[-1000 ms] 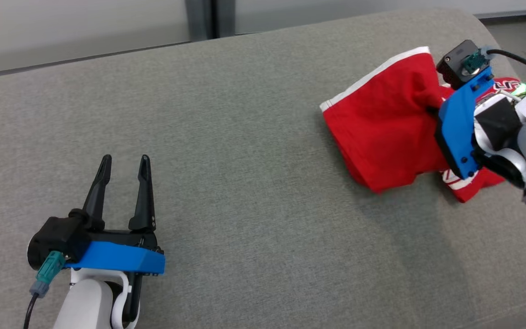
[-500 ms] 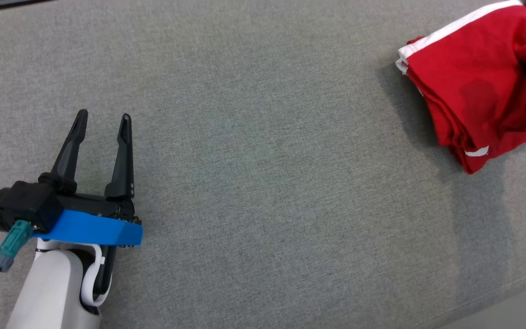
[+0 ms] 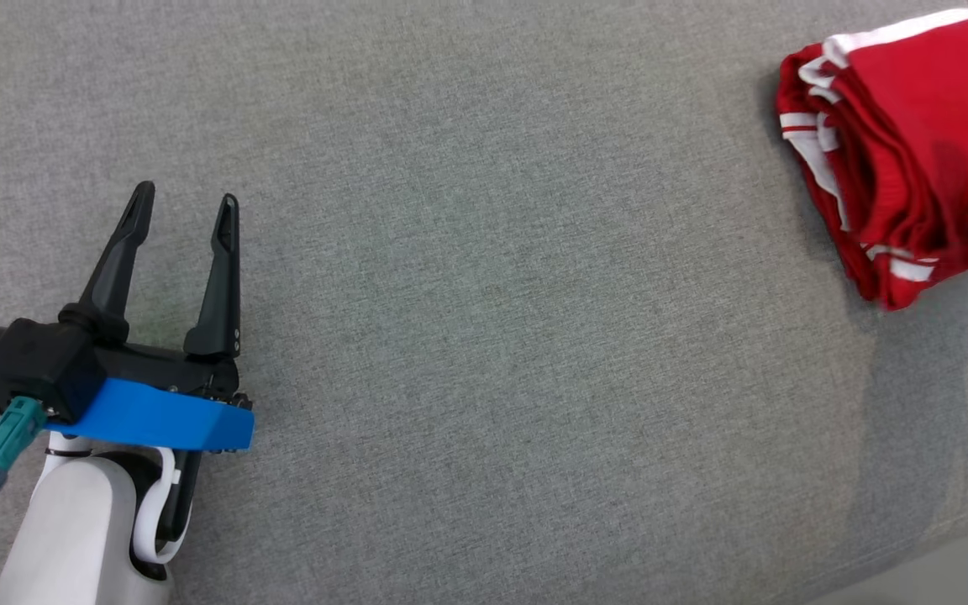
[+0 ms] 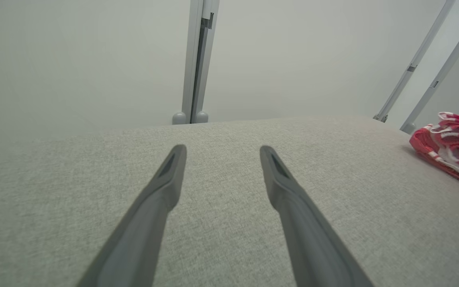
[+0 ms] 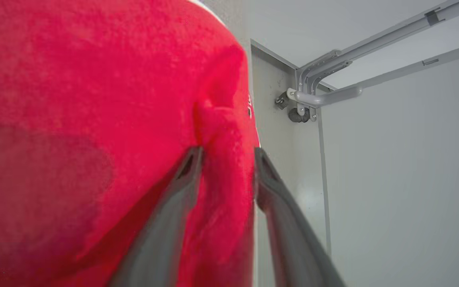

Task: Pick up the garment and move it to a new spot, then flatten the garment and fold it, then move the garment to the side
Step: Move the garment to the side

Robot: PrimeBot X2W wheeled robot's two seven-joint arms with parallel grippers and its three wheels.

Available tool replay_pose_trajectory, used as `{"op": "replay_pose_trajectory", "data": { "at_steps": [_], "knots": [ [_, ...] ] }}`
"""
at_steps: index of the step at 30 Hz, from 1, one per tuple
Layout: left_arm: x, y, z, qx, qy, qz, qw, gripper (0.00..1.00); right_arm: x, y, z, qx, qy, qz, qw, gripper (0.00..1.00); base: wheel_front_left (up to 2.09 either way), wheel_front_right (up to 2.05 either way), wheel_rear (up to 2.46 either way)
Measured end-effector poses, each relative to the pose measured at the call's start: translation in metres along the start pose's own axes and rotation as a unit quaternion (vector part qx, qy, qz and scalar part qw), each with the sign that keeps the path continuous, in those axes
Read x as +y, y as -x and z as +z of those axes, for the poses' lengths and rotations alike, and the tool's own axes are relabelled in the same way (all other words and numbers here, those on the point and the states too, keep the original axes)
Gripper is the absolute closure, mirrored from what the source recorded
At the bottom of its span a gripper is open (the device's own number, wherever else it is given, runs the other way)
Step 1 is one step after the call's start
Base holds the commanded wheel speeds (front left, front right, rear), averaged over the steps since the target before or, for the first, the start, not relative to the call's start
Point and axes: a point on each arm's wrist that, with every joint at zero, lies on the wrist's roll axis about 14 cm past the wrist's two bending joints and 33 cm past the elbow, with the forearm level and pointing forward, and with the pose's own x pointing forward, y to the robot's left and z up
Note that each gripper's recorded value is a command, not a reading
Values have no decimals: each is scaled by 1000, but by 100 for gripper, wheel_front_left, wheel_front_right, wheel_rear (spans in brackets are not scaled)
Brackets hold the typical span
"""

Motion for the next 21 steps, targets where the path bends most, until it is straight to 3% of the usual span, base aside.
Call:
{"op": "replay_pose_trajectory", "data": {
  "at_steps": [6, 10, 15, 21],
  "knots": [
    [-6, 7, 17, -15, -3, 3, 1000, 0, -1, 10, 2, -16, -20, -10, 1000, 0, 0, 0, 0],
    [-12, 26, 35, -37, 3, 19, 999, 0, 1, 28, 32, -109, -76, -9, 991, 0, 0, 0, 0],
    [-16, 59, 54, -60, 7, 50, 997, 0, 25, 65, 66, -238, -159, 17, 958, 0, 0, 0, 0],
    [-12, 96, 63, -75, 6, 90, 993, 0, 65, 115, 89, -340, -209, 66, 915, 0, 0, 0, 0]
  ]
}}
